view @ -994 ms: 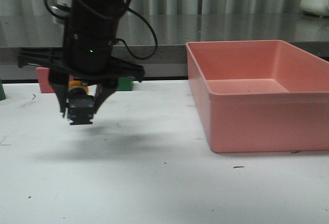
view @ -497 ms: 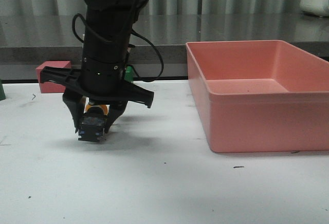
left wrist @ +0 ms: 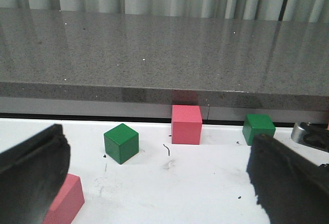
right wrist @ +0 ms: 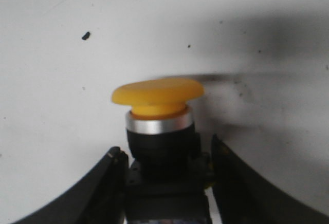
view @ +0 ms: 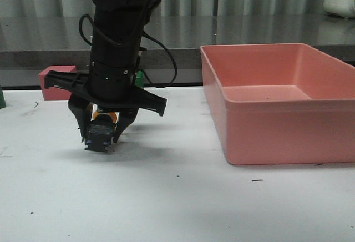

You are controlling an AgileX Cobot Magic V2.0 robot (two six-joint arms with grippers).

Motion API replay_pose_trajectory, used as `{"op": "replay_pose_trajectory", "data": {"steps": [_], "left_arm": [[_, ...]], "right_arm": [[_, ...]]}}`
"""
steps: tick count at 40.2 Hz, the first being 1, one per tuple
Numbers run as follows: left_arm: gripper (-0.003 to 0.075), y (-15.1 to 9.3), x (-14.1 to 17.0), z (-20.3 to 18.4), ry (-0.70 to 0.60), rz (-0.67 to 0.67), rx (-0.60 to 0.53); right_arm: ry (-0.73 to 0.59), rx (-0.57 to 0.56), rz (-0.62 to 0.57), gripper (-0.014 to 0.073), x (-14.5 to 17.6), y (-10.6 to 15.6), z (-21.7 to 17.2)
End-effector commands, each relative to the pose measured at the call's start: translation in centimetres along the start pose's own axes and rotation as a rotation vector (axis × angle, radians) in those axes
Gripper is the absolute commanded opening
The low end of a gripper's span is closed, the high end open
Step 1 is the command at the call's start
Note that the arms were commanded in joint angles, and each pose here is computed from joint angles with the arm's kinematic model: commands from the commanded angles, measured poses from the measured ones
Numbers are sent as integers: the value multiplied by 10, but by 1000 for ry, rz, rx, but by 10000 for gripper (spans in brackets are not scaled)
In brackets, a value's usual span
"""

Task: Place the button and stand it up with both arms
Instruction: 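Open the right gripper to release the button and raise it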

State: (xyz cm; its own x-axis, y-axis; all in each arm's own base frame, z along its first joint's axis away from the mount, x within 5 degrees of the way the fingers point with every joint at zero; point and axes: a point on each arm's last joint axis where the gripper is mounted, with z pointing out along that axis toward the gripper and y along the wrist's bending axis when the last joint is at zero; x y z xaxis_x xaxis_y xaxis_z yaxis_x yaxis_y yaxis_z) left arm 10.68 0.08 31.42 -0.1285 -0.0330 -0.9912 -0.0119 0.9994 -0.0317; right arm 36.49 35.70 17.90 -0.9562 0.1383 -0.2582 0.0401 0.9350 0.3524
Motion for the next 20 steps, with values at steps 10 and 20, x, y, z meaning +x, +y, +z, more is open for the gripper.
{"op": "replay_pose_trajectory", "data": {"steps": [10, 20], "left_arm": [[670, -1, -19, -1, -105, -10, 8], [670, -1, -19, -1, -105, -10, 8]], "right_arm": [[-92, -110, 1, 508, -14, 17, -47], [-189, -210, -49, 442, -21, 29, -98]]}}
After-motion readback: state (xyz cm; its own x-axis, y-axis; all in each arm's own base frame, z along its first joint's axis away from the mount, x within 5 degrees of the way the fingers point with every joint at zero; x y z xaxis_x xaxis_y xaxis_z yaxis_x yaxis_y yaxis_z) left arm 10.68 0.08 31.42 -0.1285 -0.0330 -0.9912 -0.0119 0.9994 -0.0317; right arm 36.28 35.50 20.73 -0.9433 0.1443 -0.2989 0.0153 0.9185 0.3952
